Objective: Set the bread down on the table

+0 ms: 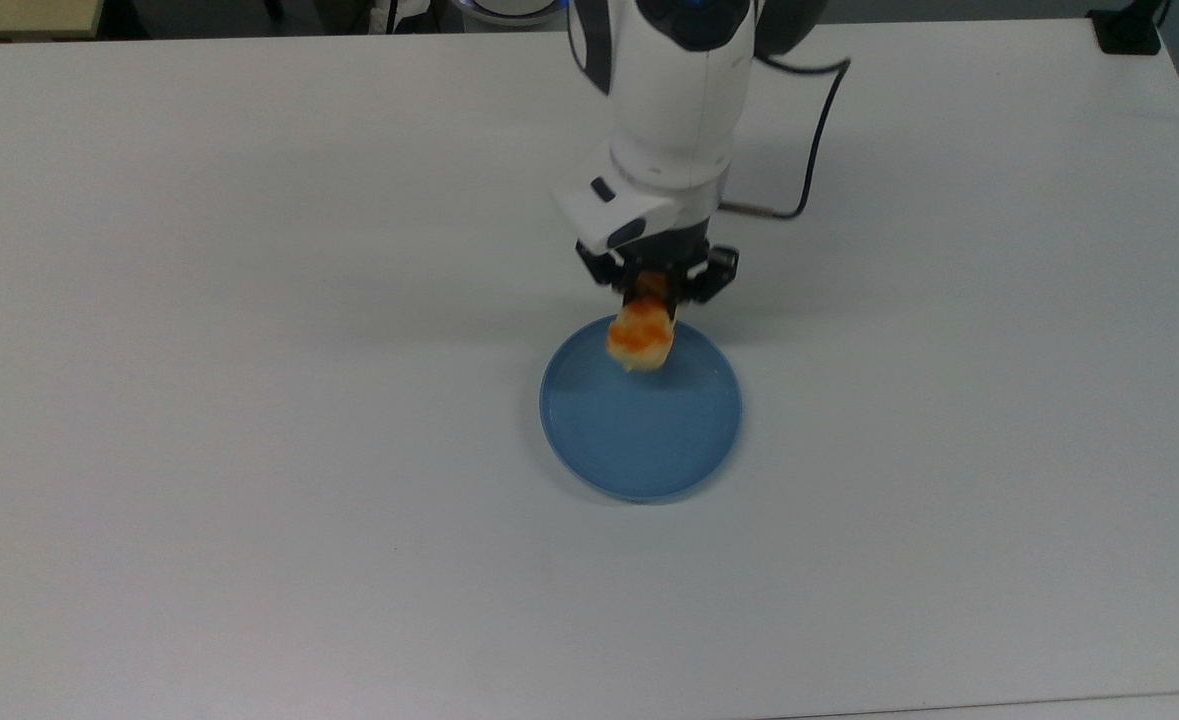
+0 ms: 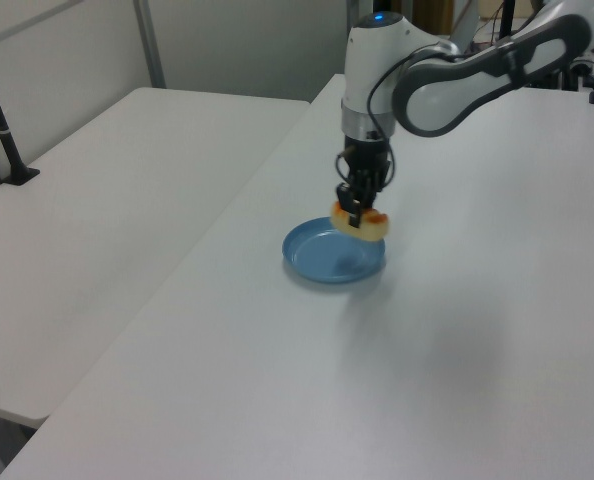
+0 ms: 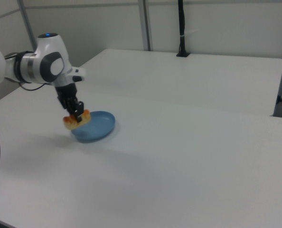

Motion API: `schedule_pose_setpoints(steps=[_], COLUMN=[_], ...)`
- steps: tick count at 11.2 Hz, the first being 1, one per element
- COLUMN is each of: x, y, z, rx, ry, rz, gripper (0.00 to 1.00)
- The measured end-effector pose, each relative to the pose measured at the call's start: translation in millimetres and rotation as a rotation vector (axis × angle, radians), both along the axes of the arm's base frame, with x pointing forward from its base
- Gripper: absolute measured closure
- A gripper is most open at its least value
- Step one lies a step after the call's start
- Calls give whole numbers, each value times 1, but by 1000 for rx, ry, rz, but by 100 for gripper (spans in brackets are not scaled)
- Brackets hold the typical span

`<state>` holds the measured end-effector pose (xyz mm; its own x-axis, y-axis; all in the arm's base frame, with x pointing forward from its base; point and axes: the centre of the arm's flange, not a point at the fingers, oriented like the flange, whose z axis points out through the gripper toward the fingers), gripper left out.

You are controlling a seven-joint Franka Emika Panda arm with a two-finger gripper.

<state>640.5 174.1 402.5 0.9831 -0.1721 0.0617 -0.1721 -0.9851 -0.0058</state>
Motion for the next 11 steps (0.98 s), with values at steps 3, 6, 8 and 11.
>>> schedule_pose_setpoints(steps=[3,6,8,11], x=[-84,-131,-134,-134], y=[28,53,52,51], z=[-23,-57,-64,-62], rx=[-17,-37,-41,-44], ry=[170,262,277,285], rz=[209,285,286,284], gripper=[60,48,39,0])
